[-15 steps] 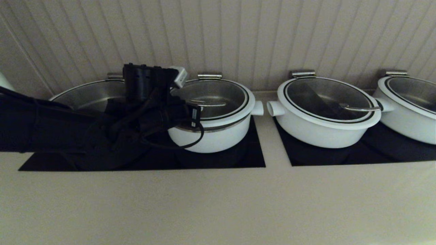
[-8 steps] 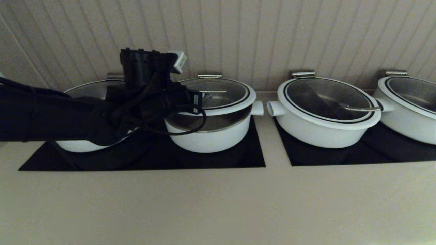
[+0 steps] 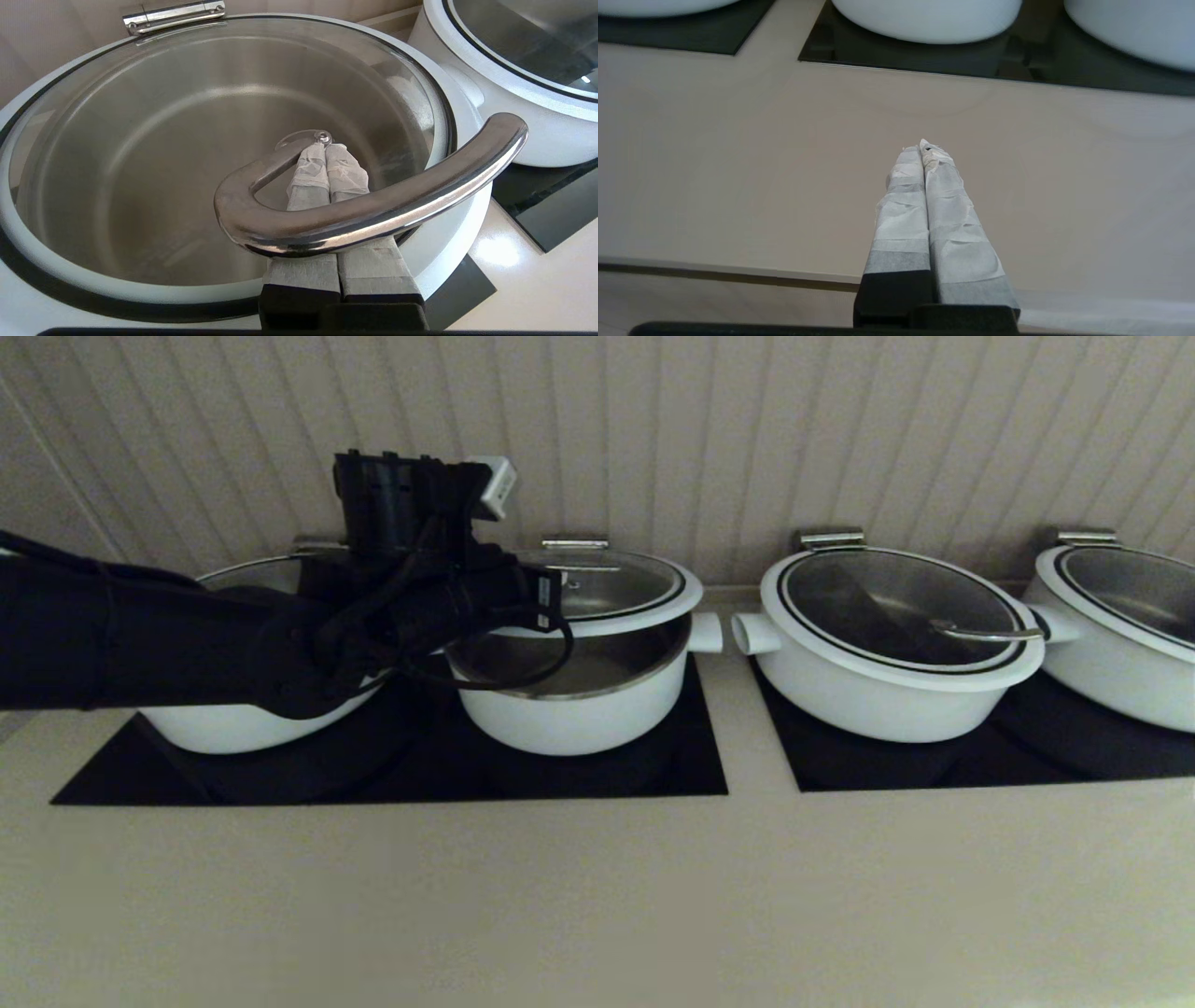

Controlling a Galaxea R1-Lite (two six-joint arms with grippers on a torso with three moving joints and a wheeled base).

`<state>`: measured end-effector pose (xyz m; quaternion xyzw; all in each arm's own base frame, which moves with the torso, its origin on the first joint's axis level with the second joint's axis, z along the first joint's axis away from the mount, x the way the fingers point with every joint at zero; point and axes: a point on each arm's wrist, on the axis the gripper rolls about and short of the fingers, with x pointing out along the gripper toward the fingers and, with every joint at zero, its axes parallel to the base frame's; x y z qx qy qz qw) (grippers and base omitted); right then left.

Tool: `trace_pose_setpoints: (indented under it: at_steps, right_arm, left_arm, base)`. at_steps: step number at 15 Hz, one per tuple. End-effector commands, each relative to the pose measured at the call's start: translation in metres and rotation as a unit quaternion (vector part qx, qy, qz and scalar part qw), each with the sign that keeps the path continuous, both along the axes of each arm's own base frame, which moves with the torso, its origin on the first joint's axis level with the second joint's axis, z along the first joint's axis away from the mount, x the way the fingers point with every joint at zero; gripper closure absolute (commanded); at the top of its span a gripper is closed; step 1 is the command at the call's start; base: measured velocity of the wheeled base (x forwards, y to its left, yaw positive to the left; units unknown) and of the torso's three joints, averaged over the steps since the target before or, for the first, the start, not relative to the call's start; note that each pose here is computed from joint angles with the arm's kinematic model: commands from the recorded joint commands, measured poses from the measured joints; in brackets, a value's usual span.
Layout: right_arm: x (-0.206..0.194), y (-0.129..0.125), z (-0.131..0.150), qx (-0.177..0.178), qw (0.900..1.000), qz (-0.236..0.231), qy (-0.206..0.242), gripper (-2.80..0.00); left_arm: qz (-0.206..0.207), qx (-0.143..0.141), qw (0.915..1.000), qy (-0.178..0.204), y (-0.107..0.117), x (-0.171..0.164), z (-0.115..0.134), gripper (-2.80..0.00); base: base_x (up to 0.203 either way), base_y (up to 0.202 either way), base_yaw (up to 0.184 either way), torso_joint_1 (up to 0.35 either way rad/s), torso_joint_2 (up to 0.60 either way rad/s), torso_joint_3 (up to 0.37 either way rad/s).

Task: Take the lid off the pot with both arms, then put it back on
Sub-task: Open the food pot lid a small opening with the left arm, then hold the pot lid with the right arm

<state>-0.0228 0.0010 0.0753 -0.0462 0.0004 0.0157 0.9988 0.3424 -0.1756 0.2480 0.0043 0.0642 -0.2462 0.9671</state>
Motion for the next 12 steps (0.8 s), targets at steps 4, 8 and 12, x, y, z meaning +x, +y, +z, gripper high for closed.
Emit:
trace_pose_setpoints:
  at_steps: [4, 8, 12]
  right_arm:
    - [0.008, 0.002, 0.039, 0.007, 0.999, 0.051, 0.013, 0.00]
    - [0.064, 0.006, 0.088, 0.012, 0.993, 0.104, 0.053, 0.00]
    - [0.136, 0.020, 0.112, -0.025, 0.970, 0.234, 0.061, 0.00]
  left_arm:
    - [0.000, -0.002, 1.0000, -0.002, 0.000, 0.000, 0.000, 0.00]
    - [0.001, -0.002, 1.0000, -0.002, 0.001, 0.000, 0.000, 0.00]
    - [0.001, -0.002, 1.0000, -0.002, 0.000, 0.000, -0.001, 0.00]
  base:
    - [0.000, 0.000, 0.000, 0.000, 0.00, 0.000]
    - [0.000, 0.000, 0.000, 0.000, 0.00, 0.000]
    - [0.000, 0.000, 0.000, 0.000, 0.00, 0.000]
